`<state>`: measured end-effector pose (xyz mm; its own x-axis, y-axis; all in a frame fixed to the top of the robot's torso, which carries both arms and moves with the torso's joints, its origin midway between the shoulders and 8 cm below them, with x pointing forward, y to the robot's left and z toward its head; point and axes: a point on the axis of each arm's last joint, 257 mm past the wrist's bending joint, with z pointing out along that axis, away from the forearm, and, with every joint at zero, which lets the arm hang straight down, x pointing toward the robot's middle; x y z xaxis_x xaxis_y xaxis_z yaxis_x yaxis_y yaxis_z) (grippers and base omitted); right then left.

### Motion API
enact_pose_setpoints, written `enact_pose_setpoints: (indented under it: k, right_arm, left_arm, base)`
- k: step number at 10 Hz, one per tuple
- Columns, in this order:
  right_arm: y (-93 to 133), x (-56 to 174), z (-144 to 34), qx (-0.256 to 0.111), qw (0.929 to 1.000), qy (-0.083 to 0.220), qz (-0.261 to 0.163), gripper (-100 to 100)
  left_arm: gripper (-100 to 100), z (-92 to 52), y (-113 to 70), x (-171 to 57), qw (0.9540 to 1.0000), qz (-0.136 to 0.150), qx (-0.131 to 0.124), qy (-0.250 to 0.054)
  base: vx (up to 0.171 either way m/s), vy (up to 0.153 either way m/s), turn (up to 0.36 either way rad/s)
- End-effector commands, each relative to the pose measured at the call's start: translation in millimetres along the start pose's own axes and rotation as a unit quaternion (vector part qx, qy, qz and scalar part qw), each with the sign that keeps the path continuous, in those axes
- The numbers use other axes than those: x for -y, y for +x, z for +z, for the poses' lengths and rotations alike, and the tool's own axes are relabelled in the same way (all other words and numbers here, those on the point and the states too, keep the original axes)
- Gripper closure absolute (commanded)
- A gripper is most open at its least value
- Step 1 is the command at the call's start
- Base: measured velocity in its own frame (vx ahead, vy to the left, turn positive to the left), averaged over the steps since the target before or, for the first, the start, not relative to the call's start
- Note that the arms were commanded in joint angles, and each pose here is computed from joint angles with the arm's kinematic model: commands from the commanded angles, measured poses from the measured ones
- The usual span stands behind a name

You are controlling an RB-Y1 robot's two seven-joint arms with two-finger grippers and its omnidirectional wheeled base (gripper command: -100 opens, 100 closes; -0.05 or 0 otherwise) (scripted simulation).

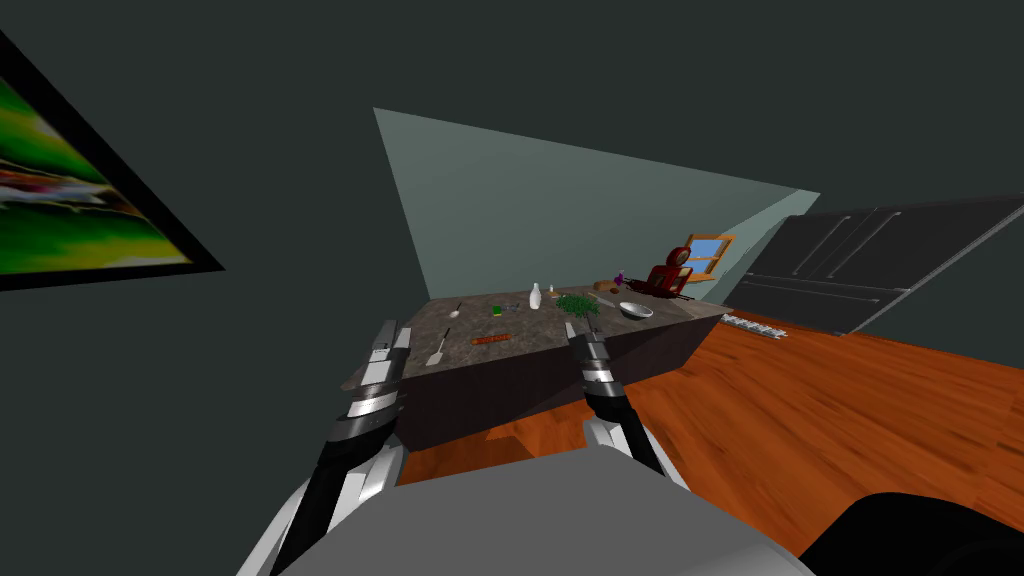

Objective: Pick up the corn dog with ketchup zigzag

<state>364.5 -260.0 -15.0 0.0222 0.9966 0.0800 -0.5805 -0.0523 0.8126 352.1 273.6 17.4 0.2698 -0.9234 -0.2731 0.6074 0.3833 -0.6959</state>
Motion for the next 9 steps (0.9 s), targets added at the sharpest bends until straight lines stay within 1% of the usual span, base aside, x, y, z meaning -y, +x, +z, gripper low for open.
enact_pose_setpoints:
  k: [1, 4, 5, 7, 8, 9]
  right_arm:
    - [0, 0, 0.0, 0.000, 1.0000, 0.000, 0.000, 0]
    - [0, 0, 0.0, 0.000, 1.0000, 0.000, 0.000, 0]
    - [0, 0, 0.0, 0.000, 1.0000, 0.000, 0.000, 0]
    - [0, 0, 0.0, 0.000, 1.0000, 0.000, 0.000, 0]
    - [0, 0, 0.0, 0.000, 1.0000, 0.000, 0.000, 0]
    - [0, 0, 0.0, 0.000, 1.0000, 0.000, 0.000, 0]
  left_arm:
    - [-100, 2.2, 2.4, -7, 0.9998, -0.009, -0.012, -0.011]
    - [-100, 6.8, 6.2, -21, 0.9983, -0.032, -0.032, -0.038]
    - [-100, 6.7, 6.5, -23, 0.9981, -0.032, -0.032, -0.041]
    - [-100, 10.4, 10.2, -35, 0.9953, -0.055, -0.047, -0.064]
    - [-100, 9.8, 10.9, -39, 0.9948, -0.054, -0.048, -0.072]
    - [-100, 11.6, 13.0, -45, 0.9926, -0.067, -0.056, -0.084]
  base:
    - [-0.006, 0.004, -0.020]
    - [-0.010, 0.008, -0.026]
    - [-0.005, 0.007, -0.007]
    - [-0.005, 0.004, -0.026]
    - [-0.005, 0.004, -0.013]
    - [-0.005, 0.000, -0.028]
